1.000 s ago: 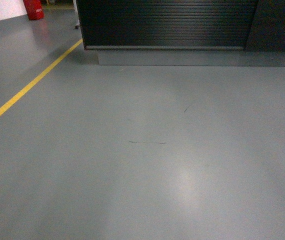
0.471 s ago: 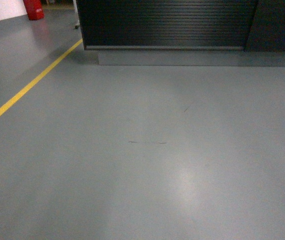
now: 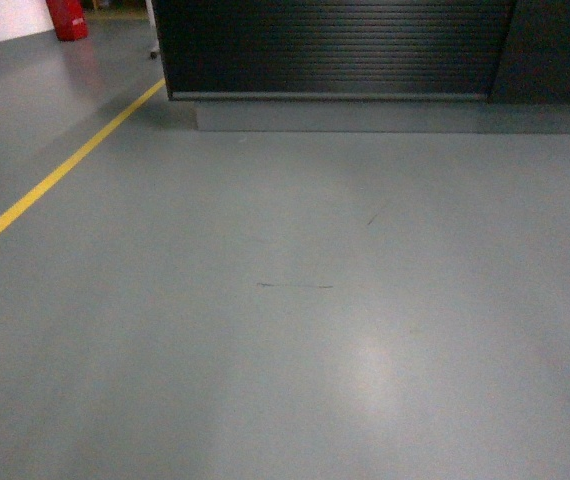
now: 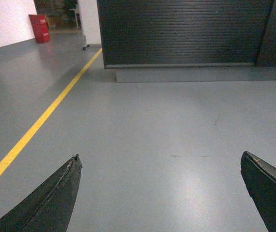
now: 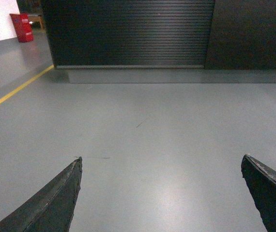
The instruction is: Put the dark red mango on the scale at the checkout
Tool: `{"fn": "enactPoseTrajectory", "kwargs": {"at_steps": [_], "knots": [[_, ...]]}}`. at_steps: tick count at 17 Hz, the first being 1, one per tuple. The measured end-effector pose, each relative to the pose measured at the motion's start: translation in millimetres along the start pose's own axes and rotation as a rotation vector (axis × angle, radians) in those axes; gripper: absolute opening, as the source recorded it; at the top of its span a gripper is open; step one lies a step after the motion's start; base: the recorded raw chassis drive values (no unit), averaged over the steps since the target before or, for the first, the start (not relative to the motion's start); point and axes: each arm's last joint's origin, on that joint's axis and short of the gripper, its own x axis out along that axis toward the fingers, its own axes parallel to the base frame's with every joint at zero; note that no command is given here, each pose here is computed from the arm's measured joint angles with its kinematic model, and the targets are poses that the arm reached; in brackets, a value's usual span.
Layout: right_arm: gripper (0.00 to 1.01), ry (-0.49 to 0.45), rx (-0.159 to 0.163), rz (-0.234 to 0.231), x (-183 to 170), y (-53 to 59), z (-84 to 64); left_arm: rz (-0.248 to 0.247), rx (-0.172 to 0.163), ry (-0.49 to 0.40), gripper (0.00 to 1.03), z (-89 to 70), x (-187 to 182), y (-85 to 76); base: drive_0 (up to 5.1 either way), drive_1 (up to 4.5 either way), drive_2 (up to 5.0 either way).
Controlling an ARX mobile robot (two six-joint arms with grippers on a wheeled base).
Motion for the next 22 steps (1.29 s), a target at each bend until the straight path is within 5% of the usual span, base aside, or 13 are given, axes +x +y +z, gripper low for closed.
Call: {"fn": "enactPoseTrajectory", "kwargs": {"at_steps": [22], "knots": [[0.98,0.000,0.000,0.000,0.0,0.0,0.0,0.000,0.000,0.000,0.98,0.0,0.0,0.0,0.0,4.30,-4.4]]}}
